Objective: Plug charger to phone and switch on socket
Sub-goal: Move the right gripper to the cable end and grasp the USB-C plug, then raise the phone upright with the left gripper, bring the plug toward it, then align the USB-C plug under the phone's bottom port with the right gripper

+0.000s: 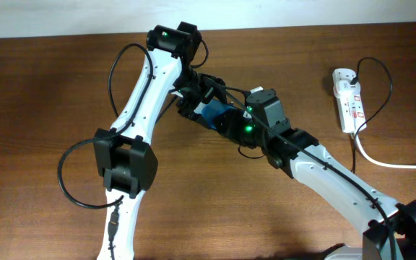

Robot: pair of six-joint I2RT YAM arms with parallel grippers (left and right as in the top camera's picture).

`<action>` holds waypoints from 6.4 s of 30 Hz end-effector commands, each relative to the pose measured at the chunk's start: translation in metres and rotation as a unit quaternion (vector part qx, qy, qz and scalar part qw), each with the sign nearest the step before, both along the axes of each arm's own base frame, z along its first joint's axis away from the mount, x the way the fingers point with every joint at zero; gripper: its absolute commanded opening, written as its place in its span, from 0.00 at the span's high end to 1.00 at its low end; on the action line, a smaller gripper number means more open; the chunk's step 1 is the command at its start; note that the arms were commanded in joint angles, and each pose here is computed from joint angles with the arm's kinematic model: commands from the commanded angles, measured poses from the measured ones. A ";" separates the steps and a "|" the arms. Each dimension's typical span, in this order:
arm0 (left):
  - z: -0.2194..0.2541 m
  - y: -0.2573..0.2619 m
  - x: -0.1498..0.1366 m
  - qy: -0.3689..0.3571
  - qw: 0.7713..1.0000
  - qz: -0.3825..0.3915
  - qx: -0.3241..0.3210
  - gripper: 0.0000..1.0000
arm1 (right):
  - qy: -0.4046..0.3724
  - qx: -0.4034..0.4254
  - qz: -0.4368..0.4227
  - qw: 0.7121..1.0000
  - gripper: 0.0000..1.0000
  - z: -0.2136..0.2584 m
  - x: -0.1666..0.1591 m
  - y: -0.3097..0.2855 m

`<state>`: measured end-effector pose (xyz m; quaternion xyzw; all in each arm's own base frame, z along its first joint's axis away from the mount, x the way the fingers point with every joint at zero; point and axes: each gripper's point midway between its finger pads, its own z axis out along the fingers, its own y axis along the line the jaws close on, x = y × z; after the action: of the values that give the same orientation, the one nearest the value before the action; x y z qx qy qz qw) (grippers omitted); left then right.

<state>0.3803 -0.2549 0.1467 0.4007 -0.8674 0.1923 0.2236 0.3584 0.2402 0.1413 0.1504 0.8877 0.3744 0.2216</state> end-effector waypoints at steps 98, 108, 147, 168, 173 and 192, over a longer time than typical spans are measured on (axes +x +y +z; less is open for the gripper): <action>0.114 0.153 0.155 -0.494 0.813 -0.089 -0.295 1.00 | 0.067 -0.072 0.009 0.995 0.55 0.003 0.042 -0.055; 0.113 0.152 0.153 -0.489 0.816 -0.089 -0.295 1.00 | 0.200 -0.137 -0.017 0.970 0.60 -0.105 0.109 -0.046; 0.160 0.073 0.101 -0.528 0.685 -0.192 -0.465 1.00 | -0.060 0.002 0.302 0.951 0.96 0.083 -0.028 0.080; 0.143 0.082 0.114 -0.511 0.731 -0.177 -0.417 1.00 | -0.083 0.090 0.309 0.943 0.96 0.113 -0.007 0.052; 0.139 0.081 0.115 -0.498 0.746 -0.169 -0.409 1.00 | -0.074 0.084 0.310 0.944 0.96 0.108 -0.011 0.055; 0.144 0.069 0.109 -0.500 0.731 -0.181 -0.426 1.00 | -0.059 0.068 0.297 0.951 0.96 0.100 -0.009 0.048</action>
<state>0.4948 -0.1882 0.2680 -0.0352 -0.7512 0.6573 -0.0490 0.3513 0.2888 0.2408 -0.1227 0.8515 0.4900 0.1408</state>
